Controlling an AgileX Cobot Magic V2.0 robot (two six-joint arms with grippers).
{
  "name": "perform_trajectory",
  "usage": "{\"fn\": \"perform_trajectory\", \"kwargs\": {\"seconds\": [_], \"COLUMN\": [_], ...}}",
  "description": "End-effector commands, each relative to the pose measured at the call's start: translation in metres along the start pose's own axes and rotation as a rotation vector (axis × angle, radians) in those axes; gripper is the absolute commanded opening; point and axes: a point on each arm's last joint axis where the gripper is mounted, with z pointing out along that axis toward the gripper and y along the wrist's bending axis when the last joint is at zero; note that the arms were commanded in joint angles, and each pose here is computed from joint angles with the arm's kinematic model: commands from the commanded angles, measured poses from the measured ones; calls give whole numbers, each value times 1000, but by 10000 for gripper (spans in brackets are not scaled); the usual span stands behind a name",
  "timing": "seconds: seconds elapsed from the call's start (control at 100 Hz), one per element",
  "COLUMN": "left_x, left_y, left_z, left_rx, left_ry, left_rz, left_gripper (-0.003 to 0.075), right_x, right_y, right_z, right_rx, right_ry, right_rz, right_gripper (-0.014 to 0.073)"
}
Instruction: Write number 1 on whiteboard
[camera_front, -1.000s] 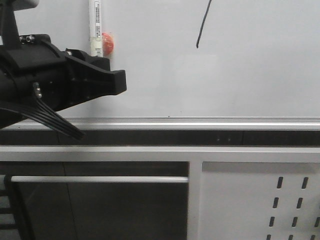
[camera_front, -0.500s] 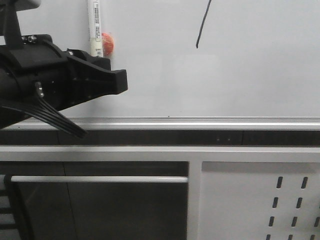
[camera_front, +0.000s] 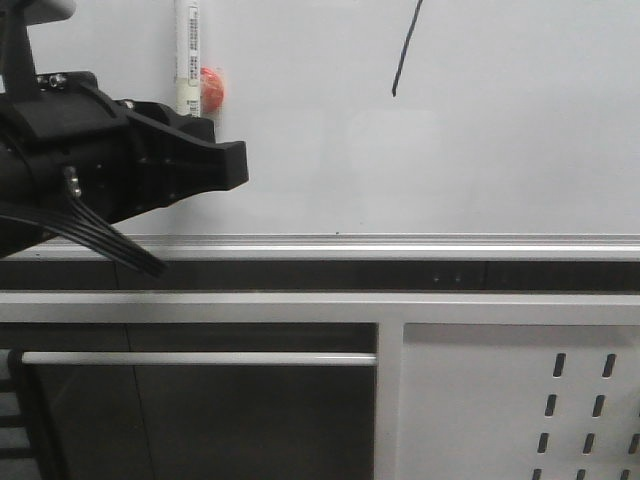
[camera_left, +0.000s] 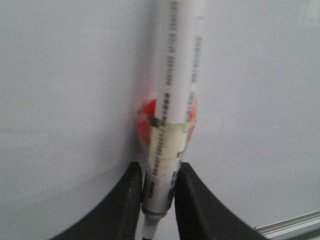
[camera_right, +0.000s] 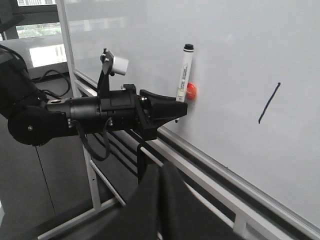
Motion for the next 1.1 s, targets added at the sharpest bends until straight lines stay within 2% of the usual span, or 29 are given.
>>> {"fn": "perform_trajectory", "kwargs": {"seconds": [0.0, 0.36, 0.7, 1.09], "left_x": [-31, -31, -28, -17], "left_y": [2, 2, 0, 2], "left_z": [-2, -2, -5, -21], "left_rx": [-22, -20, 20, 67], "left_ry": [-260, -261, -249, -200], "left_rz": [-29, -28, -7, 31], "left_gripper": [225, 233, 319, 318], "right_x": [-10, -10, -10, -10], "right_y": [-2, -2, -2, -2], "right_z": [-1, -1, -1, -1], "right_rx": [23, 22, 20, 20], "right_ry": [-46, -46, -45, -45], "right_rz": [15, 15, 15, 15], "right_gripper": [-61, -61, -61, -61]}}
